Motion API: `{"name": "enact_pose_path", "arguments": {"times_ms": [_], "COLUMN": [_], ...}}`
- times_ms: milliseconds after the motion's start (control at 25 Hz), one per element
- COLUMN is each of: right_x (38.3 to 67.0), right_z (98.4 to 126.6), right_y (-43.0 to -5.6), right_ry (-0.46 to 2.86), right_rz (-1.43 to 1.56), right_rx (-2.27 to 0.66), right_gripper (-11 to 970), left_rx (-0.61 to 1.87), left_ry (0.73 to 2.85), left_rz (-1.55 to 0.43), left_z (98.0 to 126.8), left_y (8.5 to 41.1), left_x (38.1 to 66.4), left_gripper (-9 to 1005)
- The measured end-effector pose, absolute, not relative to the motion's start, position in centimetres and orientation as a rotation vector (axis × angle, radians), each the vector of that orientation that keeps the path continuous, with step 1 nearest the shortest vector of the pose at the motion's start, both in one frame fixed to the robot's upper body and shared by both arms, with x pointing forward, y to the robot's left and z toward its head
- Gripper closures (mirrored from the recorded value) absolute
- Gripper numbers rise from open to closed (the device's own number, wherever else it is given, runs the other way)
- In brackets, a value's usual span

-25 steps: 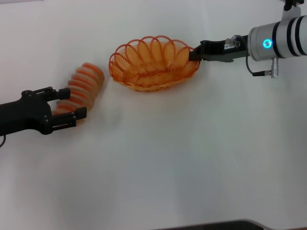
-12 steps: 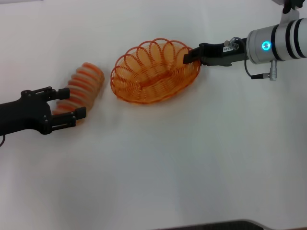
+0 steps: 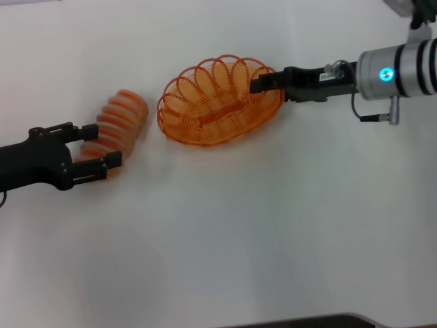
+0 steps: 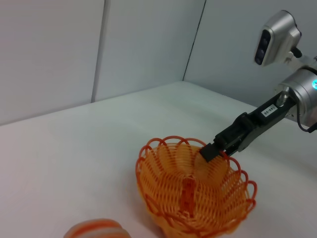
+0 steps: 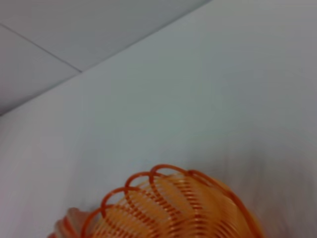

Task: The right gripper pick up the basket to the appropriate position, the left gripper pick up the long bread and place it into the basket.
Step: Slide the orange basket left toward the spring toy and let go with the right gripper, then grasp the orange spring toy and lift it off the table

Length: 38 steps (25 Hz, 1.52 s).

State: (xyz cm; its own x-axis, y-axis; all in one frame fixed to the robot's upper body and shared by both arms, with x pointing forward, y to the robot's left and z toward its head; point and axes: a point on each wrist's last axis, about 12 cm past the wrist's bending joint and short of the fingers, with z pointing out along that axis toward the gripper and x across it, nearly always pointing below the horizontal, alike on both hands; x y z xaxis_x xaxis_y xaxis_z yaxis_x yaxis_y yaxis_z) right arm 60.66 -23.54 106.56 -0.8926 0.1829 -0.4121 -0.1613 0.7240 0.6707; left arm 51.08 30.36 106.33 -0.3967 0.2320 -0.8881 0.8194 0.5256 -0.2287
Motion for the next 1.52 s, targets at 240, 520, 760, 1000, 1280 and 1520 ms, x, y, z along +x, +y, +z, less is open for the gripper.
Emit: {"name": "enact_pose_path", "arguments": {"times_ms": [240, 520, 760, 1000, 1280, 1520], "right_x": [59.9, 58.0, 55.6, 53.4, 51.7, 50.7], "right_z": [107.8, 108.5, 109.1, 108.8, 107.8, 107.1], "right_y": [-25.7, -28.9, -30.7, -31.6, -31.7, -31.9], "right_ry": [2.317, 2.129, 1.931, 1.815, 1.733, 1.713], "right_rz": [1.079, 1.077, 1.069, 0.988, 0.878, 0.845], "right_rx": [-0.011, -0.025, -0.184, -0.387, -0.555, -0.631], "right_gripper": [123, 74, 76, 76, 72, 69], "left_rx": [0.817, 0.707, 0.549, 0.412, 0.232, 0.100], "left_ry": [1.870, 1.829, 1.794, 1.822, 1.930, 2.030], "left_rz": [-0.866, -0.875, -0.914, -0.971, -1.034, -1.089], "left_z": [106.7, 106.9, 106.4, 105.9, 105.6, 106.3], "left_y": [30.4, 30.9, 31.1, 31.0, 30.3, 30.6], "left_x": [51.2, 51.2, 50.9, 50.9, 52.4, 53.9], "left_gripper": [245, 244, 245, 245, 246, 251]}}
